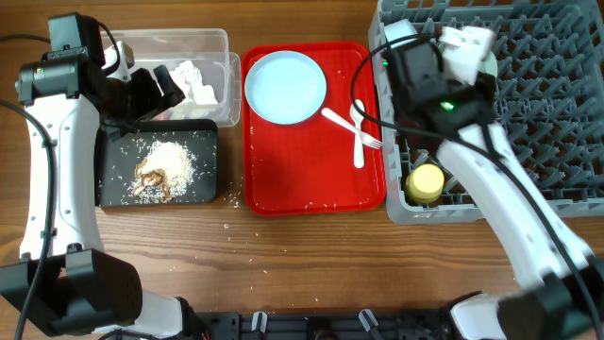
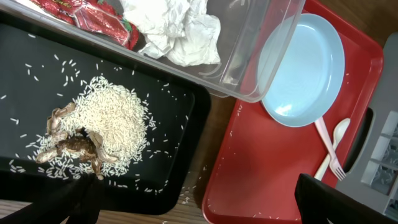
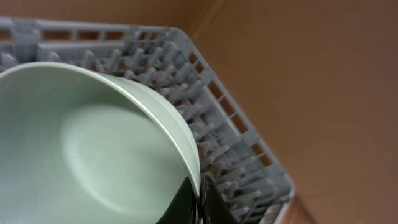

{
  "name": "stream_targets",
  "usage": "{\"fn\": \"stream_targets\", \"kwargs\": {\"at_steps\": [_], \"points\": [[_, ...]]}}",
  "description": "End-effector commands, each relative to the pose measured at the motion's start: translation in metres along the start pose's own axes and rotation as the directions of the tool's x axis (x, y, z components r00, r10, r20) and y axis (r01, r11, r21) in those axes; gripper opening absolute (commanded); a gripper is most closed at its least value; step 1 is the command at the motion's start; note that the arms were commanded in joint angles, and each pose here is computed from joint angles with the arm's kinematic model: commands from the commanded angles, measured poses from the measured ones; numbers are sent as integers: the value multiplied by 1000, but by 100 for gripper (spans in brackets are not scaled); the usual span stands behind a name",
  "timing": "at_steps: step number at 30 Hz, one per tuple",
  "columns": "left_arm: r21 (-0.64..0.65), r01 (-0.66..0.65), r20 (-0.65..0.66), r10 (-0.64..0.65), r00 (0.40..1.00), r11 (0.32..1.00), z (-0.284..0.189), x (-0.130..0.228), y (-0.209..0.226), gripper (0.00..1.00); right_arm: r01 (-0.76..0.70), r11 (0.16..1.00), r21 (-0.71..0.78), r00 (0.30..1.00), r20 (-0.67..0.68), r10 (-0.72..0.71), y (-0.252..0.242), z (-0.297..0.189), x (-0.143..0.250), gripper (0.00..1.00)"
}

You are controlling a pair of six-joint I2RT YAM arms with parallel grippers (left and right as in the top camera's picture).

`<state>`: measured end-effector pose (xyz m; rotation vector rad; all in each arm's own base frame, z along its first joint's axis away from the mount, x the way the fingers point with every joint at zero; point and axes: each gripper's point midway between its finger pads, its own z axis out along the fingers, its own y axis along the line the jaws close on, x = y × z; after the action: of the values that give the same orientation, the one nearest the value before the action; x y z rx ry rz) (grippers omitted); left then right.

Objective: Sort waste into correct bins and load items into the dishwasher rack
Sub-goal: 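Place green bowl into dish rack with right gripper, then grasp light blue plate edge with right gripper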

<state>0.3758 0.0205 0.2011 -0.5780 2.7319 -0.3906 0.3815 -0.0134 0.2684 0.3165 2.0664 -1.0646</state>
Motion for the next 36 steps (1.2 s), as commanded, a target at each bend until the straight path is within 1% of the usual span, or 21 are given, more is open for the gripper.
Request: {"fn": "stream_targets", "kwargs": {"at_steps": [1, 3, 7, 9, 12, 13, 14, 15, 16, 19, 22, 23, 24, 26, 27, 28, 29, 30, 32, 33, 36], "points": [[1, -10, 27, 10, 1000, 1000, -8, -4, -1, 100, 312, 933, 176, 949, -14, -315, 23, 20, 7, 4], [1, -10, 27, 10, 1000, 1000, -8, -4, -1, 100, 445, 871, 209, 894, -50, -444, 45, 32, 17, 4], [1, -10, 27, 10, 1000, 1000, -8, -4, -1, 100, 557, 817, 150, 831, -97, -549, 83, 49, 45, 4], [1, -10, 27, 10, 1000, 1000, -8, -4, -1, 100, 575, 816, 62, 817, -88, -569, 99, 45, 53, 4], [1, -10, 27, 10, 1000, 1000, -8, -4, -1, 100, 684, 729, 2, 729, -17, -684, 124, 18, 54, 5], [1, -10, 27, 10, 1000, 1000, -8, -4, -1, 100, 708, 706, -32, 706, 3, -708, 132, 12, 57, 9], [1, -10, 27, 10, 1000, 1000, -8, -4, -1, 100, 729, 681, -75, 684, 21, -729, 141, 8, 61, 22], [1, -10, 27, 10, 1000, 1000, -8, -4, -1, 100, 731, 675, -101, 680, 35, -732, 147, 4, 64, 83], [1, -10, 27, 10, 1000, 1000, -8, -4, -1, 100, 731, 674, -106, 680, 37, -732, 148, 3, 65, 100], [1, -10, 27, 10, 1000, 1000, -8, -4, -1, 100, 695, 709, -118, 718, 56, -694, 146, -3, 52, 100], [1, -10, 27, 10, 1000, 1000, -8, -4, -1, 100, 570, 743, -351, 818, 159, -552, 153, -37, 20, 100], [1, -10, 27, 10, 1000, 1000, -8, -4, -1, 100, 506, 693, -513, 857, 211, -469, 160, -63, 7, 100], [1, -10, 27, 10, 1000, 1000, -8, -4, -1, 100, 460, 616, -640, 882, 251, -398, 165, -88, 0, 100], [1, -10, 27, 10, 1000, 1000, -8, -4, -1, 100, 358, 307, -882, 930, 307, -203, 177, -163, -15, 100], [1, -10, 27, 10, 1000, 1000, -8, -4, -1, 100, 276, 195, -941, 958, 253, -137, 180, -187, -19, 100], [1, -10, 27, 10, 1000, 1000, -8, -4, -1, 100, 110, 44, -993, 992, 107, -64, 192, -215, -25, 98], [1, -10, 27, 10, 1000, 1000, -8, -4, -1, 100, 50, 18, -999, 998, 49, -46, 202, -218, -27, 83], [1, -10, 27, 10, 1000, 1000, -8, -4, -1, 100, -60, 47, -997, 998, -62, -32, 219, -209, -24, 59], [1, -10, 27, 10, 1000, 1000, -8, -4, -1, 100, -343, 245, -907, 936, -353, 5, 264, -159, 4, 57], [1, -10, 27, 10, 1000, 1000, -8, -4, -1, 100, -410, 309, -858, 904, -427, 15, 280, -142, 19, 57], [1, -10, 27, 10, 1000, 1000, -8, -4, -1, 100, -494, 388, -778, 838, -544, -23, 327, -115, 68, 53]]}}
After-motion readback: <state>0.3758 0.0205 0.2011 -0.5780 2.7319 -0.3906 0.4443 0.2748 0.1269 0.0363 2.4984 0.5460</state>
